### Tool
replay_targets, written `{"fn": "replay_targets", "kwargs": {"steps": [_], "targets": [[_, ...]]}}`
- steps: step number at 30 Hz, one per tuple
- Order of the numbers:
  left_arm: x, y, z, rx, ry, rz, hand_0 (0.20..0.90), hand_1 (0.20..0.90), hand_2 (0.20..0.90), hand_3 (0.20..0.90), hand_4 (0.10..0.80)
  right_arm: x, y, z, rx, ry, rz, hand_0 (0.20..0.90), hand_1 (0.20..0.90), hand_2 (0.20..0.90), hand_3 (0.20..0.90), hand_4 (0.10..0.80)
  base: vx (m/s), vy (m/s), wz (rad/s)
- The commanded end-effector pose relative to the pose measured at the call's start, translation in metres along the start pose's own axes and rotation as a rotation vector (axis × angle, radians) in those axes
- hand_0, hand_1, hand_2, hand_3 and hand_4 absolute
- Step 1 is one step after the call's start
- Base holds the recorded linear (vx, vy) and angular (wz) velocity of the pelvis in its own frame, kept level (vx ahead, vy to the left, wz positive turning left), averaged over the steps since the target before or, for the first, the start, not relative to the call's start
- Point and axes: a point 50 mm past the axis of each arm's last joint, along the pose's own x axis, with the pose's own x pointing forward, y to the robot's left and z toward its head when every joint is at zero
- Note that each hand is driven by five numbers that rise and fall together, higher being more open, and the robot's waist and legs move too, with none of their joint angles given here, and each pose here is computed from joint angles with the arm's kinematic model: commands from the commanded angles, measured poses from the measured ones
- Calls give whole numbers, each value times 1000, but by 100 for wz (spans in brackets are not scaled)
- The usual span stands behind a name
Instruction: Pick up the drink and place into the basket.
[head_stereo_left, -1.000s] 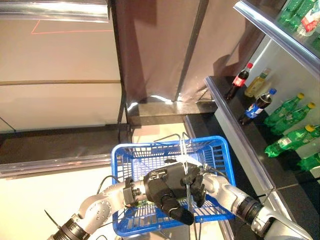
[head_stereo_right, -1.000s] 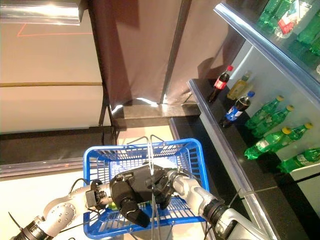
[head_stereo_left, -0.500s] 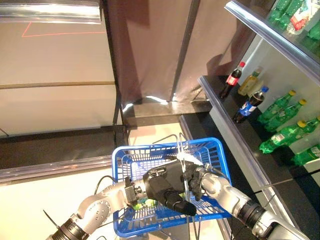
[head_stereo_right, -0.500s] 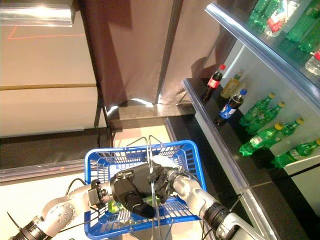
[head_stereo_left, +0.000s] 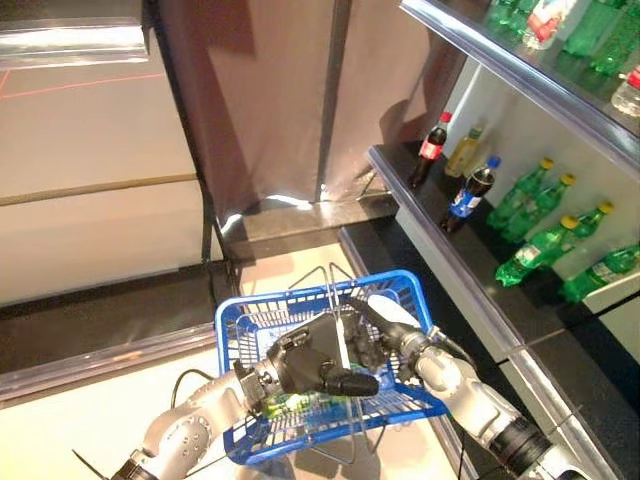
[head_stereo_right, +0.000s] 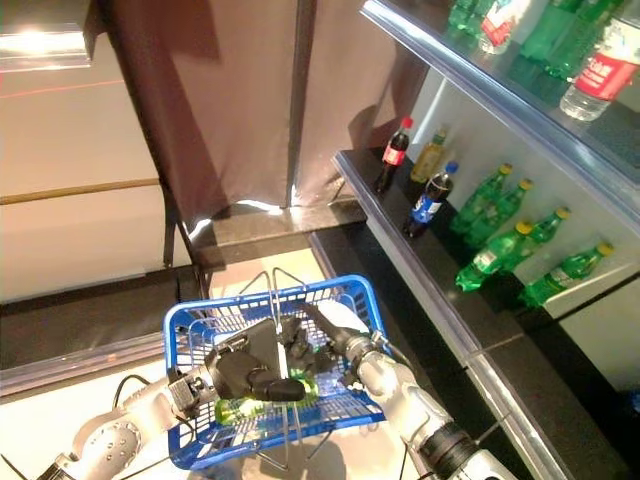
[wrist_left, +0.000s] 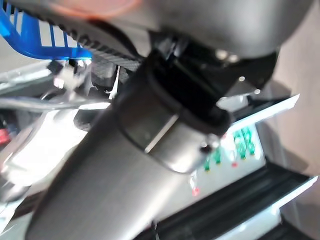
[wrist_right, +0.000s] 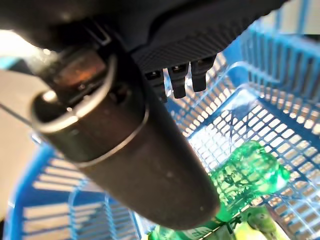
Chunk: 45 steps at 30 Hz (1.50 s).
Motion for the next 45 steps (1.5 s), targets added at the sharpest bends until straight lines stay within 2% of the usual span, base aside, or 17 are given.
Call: {"fn": "replay_targets", "kwargs": {"steps": [1,5,12,21,26,32,45], "targets": [[26,-58,91,179,-619,-360,300,300,300,200,100,-6,-39,10,7,-102,-166,900,900,900,900,800,-22,10,-17],[19,-43,94,174,-660,-219,300,300,300,200,100,-13,-46,11,83,-125,-229,900,900,900,900,800,-26,19,-16],[-8,6,89,181,-716,122,300,300,300,200,100,-38,-65,-3,269,-146,-426,900,900,900,900,800,-43,28,-25],[-46,53,65,186,-666,417,300,300,300,200,100,-65,-66,-35,418,-53,-591,900,900,900,900,800,-46,8,-26],[-82,84,35,155,-597,658,300,300,300,200,100,-90,-48,-70,562,100,-685,900,900,900,900,800,-48,-9,-20],[-115,101,9,144,-529,868,300,300,300,200,100,-113,-15,-100,660,275,-727,900,900,900,900,800,-49,-12,-27],[-137,133,-42,71,-274,1209,300,300,300,200,100,-125,57,-157,951,712,-783,900,900,900,900,800,-34,15,-39]]}}
